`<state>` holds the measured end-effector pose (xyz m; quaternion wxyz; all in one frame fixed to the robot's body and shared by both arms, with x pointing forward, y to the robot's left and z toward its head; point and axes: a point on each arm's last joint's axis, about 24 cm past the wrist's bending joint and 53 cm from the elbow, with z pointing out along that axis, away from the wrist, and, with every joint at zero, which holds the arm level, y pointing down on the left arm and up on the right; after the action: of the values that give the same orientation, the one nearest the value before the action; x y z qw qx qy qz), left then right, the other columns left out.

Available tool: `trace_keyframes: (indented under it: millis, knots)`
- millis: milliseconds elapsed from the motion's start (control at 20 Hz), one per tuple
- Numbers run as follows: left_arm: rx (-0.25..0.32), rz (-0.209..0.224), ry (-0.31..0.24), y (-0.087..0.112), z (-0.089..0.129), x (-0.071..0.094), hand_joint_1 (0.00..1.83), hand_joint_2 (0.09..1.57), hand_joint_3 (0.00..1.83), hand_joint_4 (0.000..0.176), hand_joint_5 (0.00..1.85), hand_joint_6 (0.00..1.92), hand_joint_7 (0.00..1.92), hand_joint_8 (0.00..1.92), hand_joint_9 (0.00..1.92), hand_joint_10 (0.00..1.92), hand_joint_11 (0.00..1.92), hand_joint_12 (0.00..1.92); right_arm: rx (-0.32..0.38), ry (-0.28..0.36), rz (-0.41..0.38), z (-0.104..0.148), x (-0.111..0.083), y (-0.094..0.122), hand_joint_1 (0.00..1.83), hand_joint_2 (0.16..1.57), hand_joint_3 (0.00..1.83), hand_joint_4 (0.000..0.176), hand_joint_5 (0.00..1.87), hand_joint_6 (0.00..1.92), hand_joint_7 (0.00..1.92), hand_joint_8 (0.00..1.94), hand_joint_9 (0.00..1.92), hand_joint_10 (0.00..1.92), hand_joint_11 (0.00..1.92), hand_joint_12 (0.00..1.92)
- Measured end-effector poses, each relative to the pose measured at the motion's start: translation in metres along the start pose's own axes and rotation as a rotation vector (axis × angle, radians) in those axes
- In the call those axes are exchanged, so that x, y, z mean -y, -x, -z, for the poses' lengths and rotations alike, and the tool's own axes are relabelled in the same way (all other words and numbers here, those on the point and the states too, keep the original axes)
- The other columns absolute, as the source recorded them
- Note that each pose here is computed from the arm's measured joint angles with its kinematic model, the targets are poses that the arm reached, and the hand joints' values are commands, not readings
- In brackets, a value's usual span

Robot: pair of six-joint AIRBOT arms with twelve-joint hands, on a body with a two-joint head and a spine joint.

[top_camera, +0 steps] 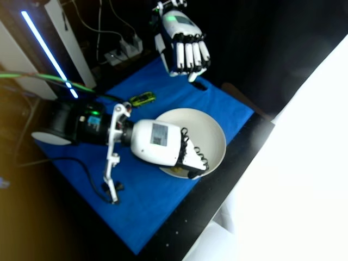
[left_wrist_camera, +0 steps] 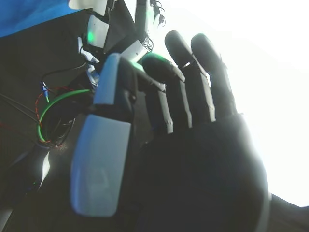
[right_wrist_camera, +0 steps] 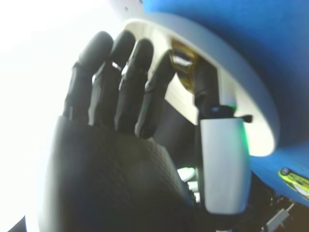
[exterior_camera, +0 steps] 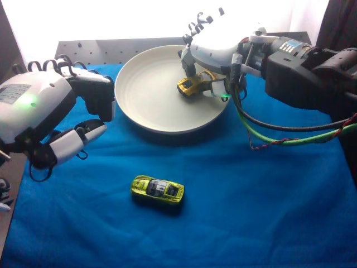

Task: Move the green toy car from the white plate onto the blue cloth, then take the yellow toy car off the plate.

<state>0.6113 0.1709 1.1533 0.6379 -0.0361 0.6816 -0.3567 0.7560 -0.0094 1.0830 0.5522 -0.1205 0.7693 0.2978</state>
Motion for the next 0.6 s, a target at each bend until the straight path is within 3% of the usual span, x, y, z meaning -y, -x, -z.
trace_keyframes:
  millis: [50,100,150,200,250,350,400,450,500,550,600]
  knots:
    - [0.001,0.001,0.002,0.000,0.000,0.000,1.11,1.29,0.00,0.000,0.75,1.38,0.58,1.54,0.47,1.10,0.18,1.65,-0.001,0.002,-0.001,0.000,-0.001,0.000,1.12,1.21,0.00,0.000,0.79,1.25,0.73,0.09,0.36,0.78,0.08,1.66]
    - [0.002,0.001,0.002,0.000,0.000,-0.001,1.11,1.29,0.00,0.000,0.76,1.39,0.58,1.53,0.47,1.11,0.19,1.65,0.000,0.003,-0.001,0.000,-0.002,0.000,1.19,1.20,0.00,0.000,0.91,1.11,0.70,1.13,0.46,1.04,0.25,1.80]
    - [0.004,0.002,0.003,0.000,0.002,-0.002,1.11,1.28,0.00,0.000,0.77,1.37,0.59,1.52,0.46,1.10,0.20,1.66,0.000,0.012,-0.004,0.000,-0.006,0.000,1.19,1.22,0.00,0.000,0.90,1.19,0.67,1.32,0.47,1.03,0.22,1.79]
    - [0.003,0.004,0.008,-0.001,0.002,-0.003,1.11,1.29,0.00,0.000,0.77,1.38,0.58,1.52,0.45,1.04,0.15,1.64,0.000,0.014,-0.004,0.000,-0.008,0.000,1.20,1.22,0.00,0.000,0.89,1.23,0.66,1.36,0.46,0.96,0.15,1.74]
    - [0.004,0.008,0.009,-0.001,0.002,-0.003,1.12,1.28,0.00,0.000,0.77,1.37,0.59,1.50,0.46,1.01,0.14,1.63,0.004,0.019,-0.007,0.000,-0.010,0.004,1.20,1.22,0.00,0.000,0.89,1.06,0.67,1.55,0.43,1.35,0.25,1.88]
    - [0.003,0.014,0.008,-0.002,0.002,-0.002,1.11,1.28,0.00,0.000,0.77,1.37,0.59,1.51,0.48,1.02,0.17,1.64,0.036,0.031,-0.010,0.003,-0.015,0.017,1.18,1.23,0.00,0.000,0.87,1.21,0.66,1.43,0.50,1.07,0.26,1.78]
    - [0.001,0.015,0.009,-0.002,0.002,-0.003,1.12,1.28,0.00,0.000,0.77,1.38,0.59,1.51,0.47,1.01,0.15,1.63,0.060,0.035,-0.009,0.005,-0.015,0.026,1.12,1.22,0.00,0.000,0.80,1.25,0.62,0.81,0.51,0.92,0.23,1.70]
    - [0.002,0.017,0.012,-0.002,0.002,-0.004,1.12,1.28,0.00,0.000,0.77,1.38,0.58,1.50,0.47,0.96,0.12,1.61,0.074,0.034,-0.008,0.009,-0.012,0.031,1.12,1.21,0.00,0.000,0.80,1.24,0.71,0.51,0.55,0.86,0.26,1.70]
    - [0.003,0.019,0.016,-0.002,0.002,-0.005,1.12,1.28,0.00,0.000,0.77,1.38,0.58,1.51,0.47,0.95,0.12,1.61,0.085,0.035,-0.010,0.012,-0.011,0.035,1.20,1.21,0.00,0.000,0.86,0.98,0.74,1.37,0.57,1.47,0.47,1.88]
    - [0.003,0.019,0.019,-0.002,0.003,-0.005,1.11,1.29,0.00,0.000,0.77,1.39,0.58,1.50,0.48,0.94,0.11,1.59,0.093,0.036,-0.010,0.016,-0.010,0.039,1.22,1.21,0.00,0.000,0.87,0.91,0.75,1.56,0.59,1.78,0.60,1.91]
    - [0.002,0.019,0.018,-0.003,0.003,-0.005,1.12,1.28,0.00,0.000,0.77,1.38,0.59,1.49,0.49,0.90,0.12,1.57,0.101,0.037,-0.010,0.020,-0.009,0.042,1.22,1.22,0.00,0.000,0.85,0.91,0.77,1.59,0.67,1.88,0.70,1.92]
